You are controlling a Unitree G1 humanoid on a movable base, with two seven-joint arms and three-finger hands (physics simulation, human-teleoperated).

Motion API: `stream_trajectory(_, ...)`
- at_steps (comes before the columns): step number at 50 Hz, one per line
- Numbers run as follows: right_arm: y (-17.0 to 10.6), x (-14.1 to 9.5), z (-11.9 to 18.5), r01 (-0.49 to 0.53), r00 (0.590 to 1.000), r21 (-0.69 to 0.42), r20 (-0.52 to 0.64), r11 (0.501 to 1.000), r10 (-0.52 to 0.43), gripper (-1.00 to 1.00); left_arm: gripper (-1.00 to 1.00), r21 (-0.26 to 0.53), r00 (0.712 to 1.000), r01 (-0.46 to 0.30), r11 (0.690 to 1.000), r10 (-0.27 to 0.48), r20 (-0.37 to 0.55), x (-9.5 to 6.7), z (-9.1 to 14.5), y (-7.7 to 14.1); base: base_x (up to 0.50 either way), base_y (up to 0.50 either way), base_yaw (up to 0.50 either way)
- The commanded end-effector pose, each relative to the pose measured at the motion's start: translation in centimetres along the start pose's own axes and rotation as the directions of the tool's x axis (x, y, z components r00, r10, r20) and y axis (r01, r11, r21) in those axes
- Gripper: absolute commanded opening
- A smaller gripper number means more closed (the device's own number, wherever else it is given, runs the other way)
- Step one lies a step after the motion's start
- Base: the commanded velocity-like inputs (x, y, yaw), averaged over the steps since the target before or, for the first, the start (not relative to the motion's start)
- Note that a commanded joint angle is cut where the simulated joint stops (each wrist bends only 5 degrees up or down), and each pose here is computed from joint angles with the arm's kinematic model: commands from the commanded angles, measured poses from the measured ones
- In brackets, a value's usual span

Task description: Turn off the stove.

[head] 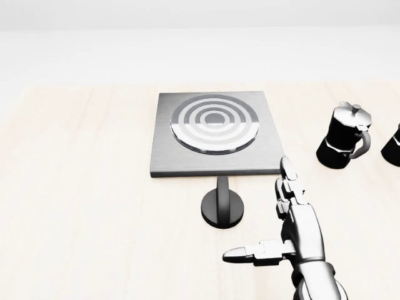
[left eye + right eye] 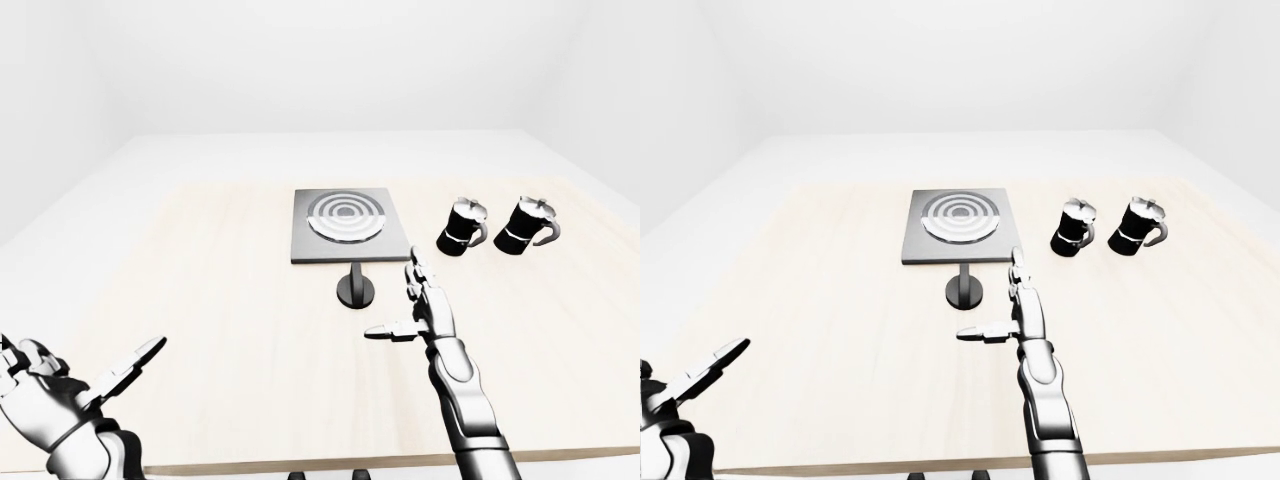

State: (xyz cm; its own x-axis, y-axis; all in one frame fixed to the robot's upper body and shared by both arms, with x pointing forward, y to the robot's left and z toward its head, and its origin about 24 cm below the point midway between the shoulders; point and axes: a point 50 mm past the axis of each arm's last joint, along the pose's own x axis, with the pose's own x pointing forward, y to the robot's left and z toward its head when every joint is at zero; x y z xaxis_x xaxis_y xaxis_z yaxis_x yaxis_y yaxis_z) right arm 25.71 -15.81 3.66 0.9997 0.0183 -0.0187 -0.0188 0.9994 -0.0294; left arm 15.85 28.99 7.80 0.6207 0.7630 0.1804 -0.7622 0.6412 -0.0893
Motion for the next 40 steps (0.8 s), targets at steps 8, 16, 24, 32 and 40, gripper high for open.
stream_trajectory(8,0.2,-0.2,0.2,-0.002,1.000,-0.023,0.004,1.000,0.002,1.00,1.00,0.090,0.983,-0.142,0.986,0.151,-0.103,-2.1,-1.3,9.1,0.00,0.00,0.00)
stream_trajectory(16,0.5,-0.1,0.0,-0.008,1.000,-0.050,-0.017,0.999,0.007,1.00,1.00,0.082,0.987,-0.142,0.986,0.148,-0.065,-1.7,-0.9,8.2,0.00,0.00,0.00)
stream_trajectory(24,0.5,-0.1,0.0,-0.008,1.000,-0.050,-0.017,0.999,0.007,1.00,1.00,0.082,0.987,-0.142,0.986,0.148,-0.065,-1.7,-0.9,8.2,0.00,0.00,0.00)
stream_trajectory(32,0.5,-0.1,0.0,-0.008,1.000,-0.050,-0.017,0.999,0.007,1.00,1.00,0.082,0.987,-0.142,0.986,0.148,-0.066,-1.7,-0.9,8.2,0.00,0.00,0.00)
stream_trajectory(40,0.5,-0.1,0.0,-0.008,1.000,-0.050,-0.017,0.999,0.007,1.00,1.00,0.082,0.987,-0.142,0.986,0.148,-0.066,-1.7,-0.9,8.2,0.00,0.00,0.00)
